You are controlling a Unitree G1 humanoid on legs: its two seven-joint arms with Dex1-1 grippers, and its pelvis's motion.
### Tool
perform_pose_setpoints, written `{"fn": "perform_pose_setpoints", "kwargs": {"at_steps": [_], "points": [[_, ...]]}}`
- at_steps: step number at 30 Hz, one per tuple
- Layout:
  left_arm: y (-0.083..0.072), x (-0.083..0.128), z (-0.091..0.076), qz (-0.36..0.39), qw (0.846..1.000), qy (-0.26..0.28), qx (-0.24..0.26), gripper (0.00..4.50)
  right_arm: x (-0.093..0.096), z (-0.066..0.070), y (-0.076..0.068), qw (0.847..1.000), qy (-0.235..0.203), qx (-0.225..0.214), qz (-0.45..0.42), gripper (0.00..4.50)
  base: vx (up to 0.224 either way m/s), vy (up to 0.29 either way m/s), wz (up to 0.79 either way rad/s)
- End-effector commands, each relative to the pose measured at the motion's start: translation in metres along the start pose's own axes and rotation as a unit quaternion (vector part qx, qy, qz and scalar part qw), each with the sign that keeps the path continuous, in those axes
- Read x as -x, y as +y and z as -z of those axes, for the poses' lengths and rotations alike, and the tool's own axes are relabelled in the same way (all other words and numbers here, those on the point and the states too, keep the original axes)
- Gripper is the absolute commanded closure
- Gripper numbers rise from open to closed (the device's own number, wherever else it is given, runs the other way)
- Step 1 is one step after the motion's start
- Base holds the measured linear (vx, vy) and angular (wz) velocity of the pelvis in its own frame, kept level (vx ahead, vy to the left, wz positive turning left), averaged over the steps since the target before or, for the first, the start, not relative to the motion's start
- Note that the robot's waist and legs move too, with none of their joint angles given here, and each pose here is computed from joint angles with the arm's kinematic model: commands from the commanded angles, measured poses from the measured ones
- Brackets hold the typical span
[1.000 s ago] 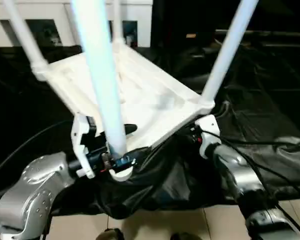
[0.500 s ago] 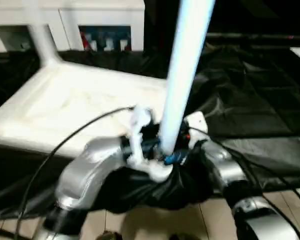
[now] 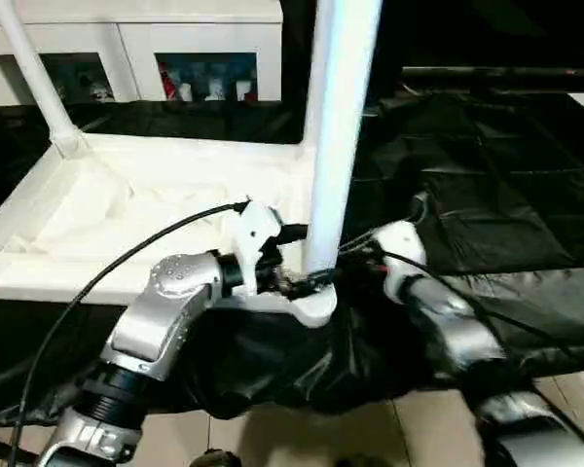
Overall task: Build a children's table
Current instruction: Rotate table base
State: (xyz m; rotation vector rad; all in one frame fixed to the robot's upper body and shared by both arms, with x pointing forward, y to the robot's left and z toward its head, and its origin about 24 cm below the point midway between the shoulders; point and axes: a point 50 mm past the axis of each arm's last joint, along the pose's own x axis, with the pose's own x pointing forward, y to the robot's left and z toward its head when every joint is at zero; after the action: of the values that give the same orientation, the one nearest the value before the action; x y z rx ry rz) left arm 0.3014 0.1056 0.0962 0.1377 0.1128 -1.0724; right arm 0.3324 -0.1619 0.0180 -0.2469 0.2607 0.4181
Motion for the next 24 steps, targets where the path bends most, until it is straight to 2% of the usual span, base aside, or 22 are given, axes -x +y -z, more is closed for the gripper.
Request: {"fn": "perform_pose_setpoints", "kwargs": {"at_steps": [1,4,6,7,8,10,15,17,18,21,24], "points": [[0.004,0.007,0.0,0.005,1.0,-0.004,-0.004,0.05,0.009,-0.011,-0.011,0.999,-0.025,0.014,-0.022,0.92,0.0,0.0,0.0],[0.001,0.009,0.0,0.033,0.999,-0.006,-0.006,0.05,0.016,-0.013,-0.014,0.998,-0.03,0.024,-0.046,0.92,0.0,0.0,0.0],[-0.002,0.013,0.006,0.08,0.997,0.014,-0.012,0.05,0.03,-0.016,-0.015,0.994,-0.039,0.037,-0.099,0.92,0.0,0.0,0.0],[0.001,0.017,0.013,0.11,0.992,0.05,-0.023,0.05,0.041,-0.018,-0.015,0.988,-0.045,0.045,-0.143,0.92,0.0,0.0,0.0],[0.001,0.017,0.014,0.11,0.992,0.051,-0.024,0.05,0.042,-0.018,-0.015,0.987,-0.045,0.046,-0.144,0.92,0.0,0.0,0.0],[0.008,0.022,0.02,0.131,0.987,0.089,-0.031,0.05,0.05,-0.019,-0.016,0.983,-0.046,0.06,-0.17,0.92,0.0,0.0,0.0],[0.033,0.026,0.027,0.119,0.976,0.164,-0.074,0.5,0.065,-0.019,-0.017,0.973,-0.034,0.075,-0.216,0.92,0.0,0.0,0.0],[0.038,0.026,0.026,0.116,0.975,0.172,-0.08,0.59,0.068,-0.02,-0.017,0.97,-0.031,0.078,-0.229,0.92,0.0,0.0,0.0],[0.046,0.021,0.022,0.13,0.97,0.183,-0.094,0.79,0.079,-0.025,-0.013,0.958,-0.025,0.084,-0.273,0.92,0.0,0.0,0.0],[0.049,0.018,0.019,0.155,0.963,0.196,-0.1,0.96,0.088,-0.027,-0.011,0.948,-0.016,0.095,-0.304,0.92,0.0,0.0,0.0],[0.051,0.015,0.02,0.168,0.957,0.211,-0.105,1.22,0.092,-0.028,-0.013,0.945,-0.009,0.099,-0.31,0.92,0.0,0.0,0.0]]}}
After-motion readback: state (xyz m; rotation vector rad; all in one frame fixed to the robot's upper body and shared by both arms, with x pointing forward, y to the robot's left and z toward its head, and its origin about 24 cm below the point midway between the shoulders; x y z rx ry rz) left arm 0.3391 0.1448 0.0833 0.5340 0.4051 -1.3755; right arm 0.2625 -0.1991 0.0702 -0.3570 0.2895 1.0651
